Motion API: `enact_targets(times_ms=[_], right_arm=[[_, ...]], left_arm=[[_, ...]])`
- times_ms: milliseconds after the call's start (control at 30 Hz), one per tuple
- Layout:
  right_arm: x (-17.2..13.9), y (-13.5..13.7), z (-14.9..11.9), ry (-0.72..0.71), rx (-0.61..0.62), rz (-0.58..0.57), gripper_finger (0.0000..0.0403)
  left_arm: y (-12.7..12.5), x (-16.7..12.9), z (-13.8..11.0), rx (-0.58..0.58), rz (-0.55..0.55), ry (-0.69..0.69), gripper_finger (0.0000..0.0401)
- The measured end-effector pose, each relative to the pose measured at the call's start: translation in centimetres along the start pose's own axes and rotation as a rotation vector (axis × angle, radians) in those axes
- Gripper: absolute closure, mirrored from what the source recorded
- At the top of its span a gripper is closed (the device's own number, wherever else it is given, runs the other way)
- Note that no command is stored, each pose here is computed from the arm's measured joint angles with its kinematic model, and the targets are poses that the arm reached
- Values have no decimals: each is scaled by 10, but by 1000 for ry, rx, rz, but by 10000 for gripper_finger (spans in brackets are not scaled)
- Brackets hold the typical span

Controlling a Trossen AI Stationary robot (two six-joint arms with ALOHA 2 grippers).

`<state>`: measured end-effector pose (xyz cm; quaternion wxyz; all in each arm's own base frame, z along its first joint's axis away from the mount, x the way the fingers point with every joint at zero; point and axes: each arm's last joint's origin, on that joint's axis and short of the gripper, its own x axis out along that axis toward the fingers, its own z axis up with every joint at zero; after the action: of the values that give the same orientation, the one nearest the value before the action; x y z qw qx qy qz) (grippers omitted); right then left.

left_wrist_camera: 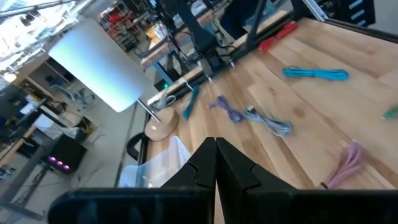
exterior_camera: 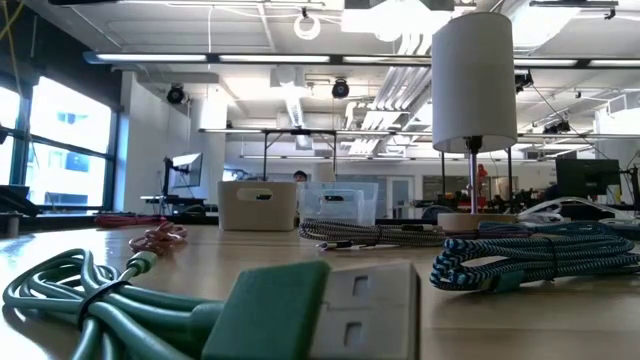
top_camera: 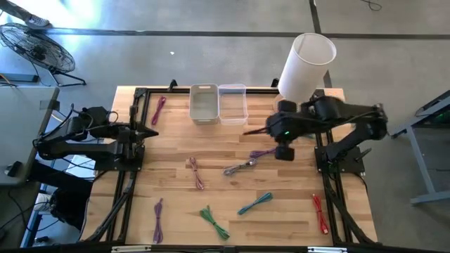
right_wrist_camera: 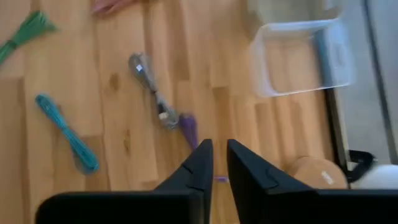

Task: Pick & Place USB Port
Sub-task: Put the top right violet USB cable into the gray bin

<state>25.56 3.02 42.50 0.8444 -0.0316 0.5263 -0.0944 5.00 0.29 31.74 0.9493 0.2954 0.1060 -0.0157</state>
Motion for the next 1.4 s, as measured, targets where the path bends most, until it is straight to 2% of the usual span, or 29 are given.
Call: enact_targets(times_ms=[267,400,567,867,1100,1400], right_arm=[[57,15,7,179,-66,-50,281],[84,20,-1,246,-132,-64,250],[119,24,-15,324,-135,-27,226],[176,24,-41,365,-144,107,223],[202,17,-57,368,-166,118,224],[227,2,-71,342,-128,127,224]], left_arm=[[-3,0,2,-5,-107,-70,401],[-4,0,1,-28,-116,-59,401],[-6,0,-2,-34,-122,-22,400],[-5,0,-3,-29,-107,-6,400],[-6,0,-6,-28,-83,40,400],[-6,0,-6,-28,-83,39,400]])
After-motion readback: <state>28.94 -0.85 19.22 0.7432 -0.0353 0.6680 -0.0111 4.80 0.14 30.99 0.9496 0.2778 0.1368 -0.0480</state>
